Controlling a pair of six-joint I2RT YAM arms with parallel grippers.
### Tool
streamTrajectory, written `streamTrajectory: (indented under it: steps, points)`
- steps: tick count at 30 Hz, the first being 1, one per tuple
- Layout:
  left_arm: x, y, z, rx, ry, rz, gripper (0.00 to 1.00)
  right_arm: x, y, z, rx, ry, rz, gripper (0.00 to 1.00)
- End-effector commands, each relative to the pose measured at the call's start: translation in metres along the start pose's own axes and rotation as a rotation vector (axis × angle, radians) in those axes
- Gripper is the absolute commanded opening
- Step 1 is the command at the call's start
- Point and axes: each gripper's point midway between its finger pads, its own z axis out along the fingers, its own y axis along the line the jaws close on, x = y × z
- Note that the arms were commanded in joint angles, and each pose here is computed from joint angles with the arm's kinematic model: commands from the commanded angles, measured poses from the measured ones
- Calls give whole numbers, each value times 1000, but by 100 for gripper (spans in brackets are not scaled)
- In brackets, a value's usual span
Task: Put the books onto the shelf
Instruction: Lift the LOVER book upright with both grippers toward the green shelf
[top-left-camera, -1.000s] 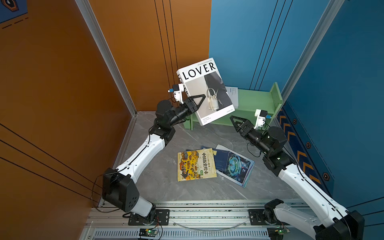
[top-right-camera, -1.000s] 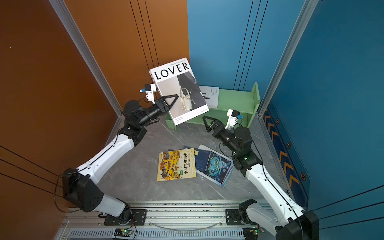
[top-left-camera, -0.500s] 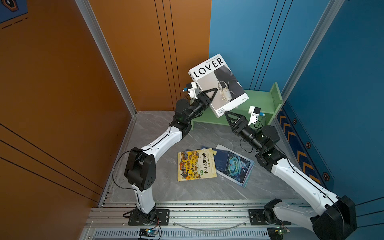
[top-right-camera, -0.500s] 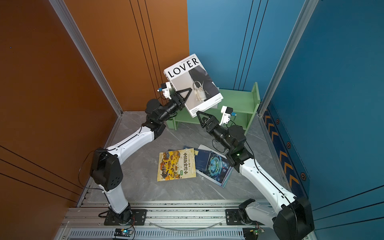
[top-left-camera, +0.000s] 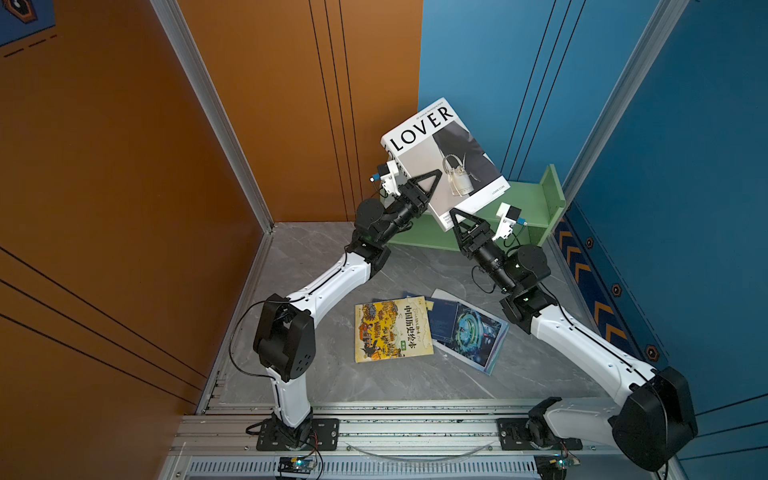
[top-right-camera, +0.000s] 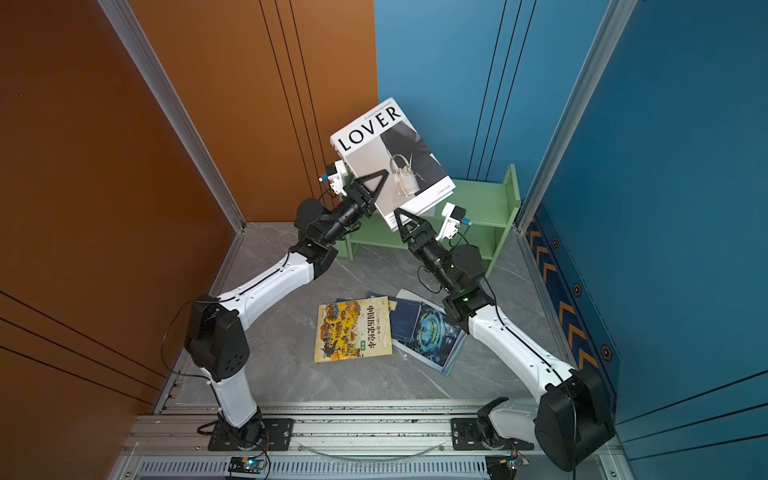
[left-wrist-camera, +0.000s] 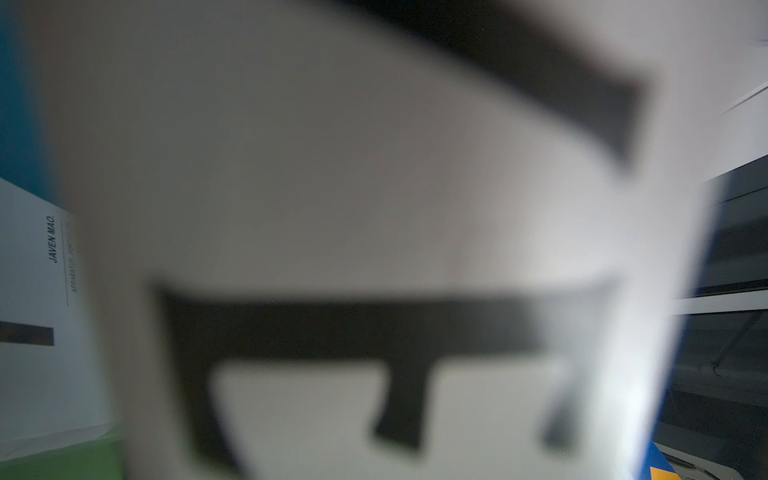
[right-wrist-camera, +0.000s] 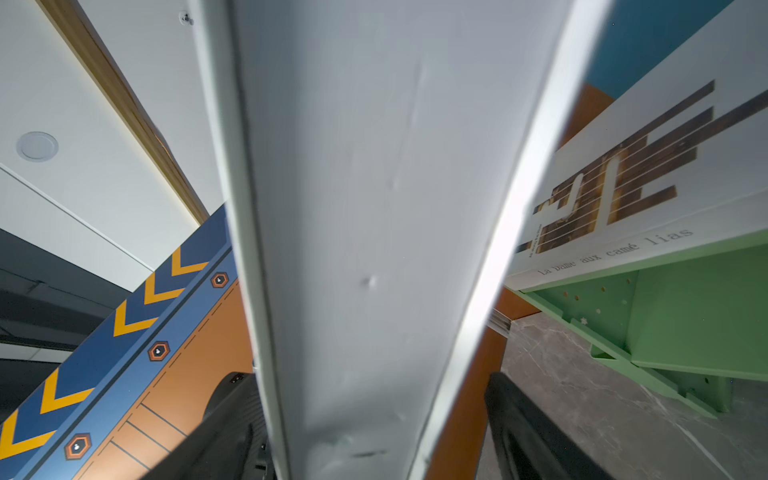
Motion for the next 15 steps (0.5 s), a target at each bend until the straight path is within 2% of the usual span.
streamTrajectory:
  steps: [1,11,15]
  points:
    - [-4,-29,7,90,-25,2,30,-11,29,7,-92,-41,1,77]
    - [0,-31,9,91,-29,0,37,-8,30,14,-127,-33,55,54]
    - [0,-34,7,95,-29,4,42,-8,32,14,-137,-31,64,51]
